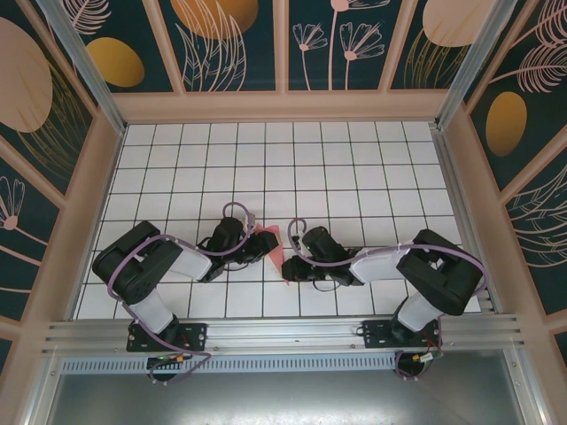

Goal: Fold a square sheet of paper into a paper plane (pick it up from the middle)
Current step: Fold the wing for the fifth time at the center of the table.

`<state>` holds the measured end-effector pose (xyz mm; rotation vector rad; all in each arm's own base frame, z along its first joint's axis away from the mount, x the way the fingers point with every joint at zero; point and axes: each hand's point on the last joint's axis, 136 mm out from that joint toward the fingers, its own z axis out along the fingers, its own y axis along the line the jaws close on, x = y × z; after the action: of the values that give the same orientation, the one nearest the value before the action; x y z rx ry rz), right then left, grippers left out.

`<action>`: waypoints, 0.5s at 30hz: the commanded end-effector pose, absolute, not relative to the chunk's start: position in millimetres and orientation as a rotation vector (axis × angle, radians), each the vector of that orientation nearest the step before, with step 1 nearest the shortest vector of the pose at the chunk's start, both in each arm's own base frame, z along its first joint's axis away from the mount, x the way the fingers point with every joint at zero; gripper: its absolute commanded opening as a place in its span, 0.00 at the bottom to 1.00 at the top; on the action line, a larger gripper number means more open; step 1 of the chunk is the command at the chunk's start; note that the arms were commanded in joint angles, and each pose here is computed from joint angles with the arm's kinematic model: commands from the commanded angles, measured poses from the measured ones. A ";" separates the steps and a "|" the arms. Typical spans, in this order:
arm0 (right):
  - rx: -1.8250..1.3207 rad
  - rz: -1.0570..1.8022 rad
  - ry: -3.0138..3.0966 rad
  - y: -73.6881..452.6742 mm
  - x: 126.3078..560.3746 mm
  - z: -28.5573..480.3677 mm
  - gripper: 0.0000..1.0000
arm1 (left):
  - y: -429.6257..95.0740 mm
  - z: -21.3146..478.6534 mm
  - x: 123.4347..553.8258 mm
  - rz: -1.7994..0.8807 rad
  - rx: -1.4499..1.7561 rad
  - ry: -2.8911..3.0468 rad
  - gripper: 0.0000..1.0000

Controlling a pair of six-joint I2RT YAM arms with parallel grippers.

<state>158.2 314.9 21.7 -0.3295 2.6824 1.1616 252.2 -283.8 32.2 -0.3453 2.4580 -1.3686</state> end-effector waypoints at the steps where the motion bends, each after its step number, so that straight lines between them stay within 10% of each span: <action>1: -0.361 1.151 2.748 305.5 140.7 16.1 0.16 | -263.2 -14.1 233.1 -1.190 -0.449 2.635 0.39; 15: -0.267 1.006 2.836 283.2 139.8 -11.1 0.03 | -265.2 -15.4 234.3 -1.182 -0.435 2.648 0.38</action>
<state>154.8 309.5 16.3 -0.3149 2.7017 1.1471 252.5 -284.1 31.1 -0.3481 2.4658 -1.3637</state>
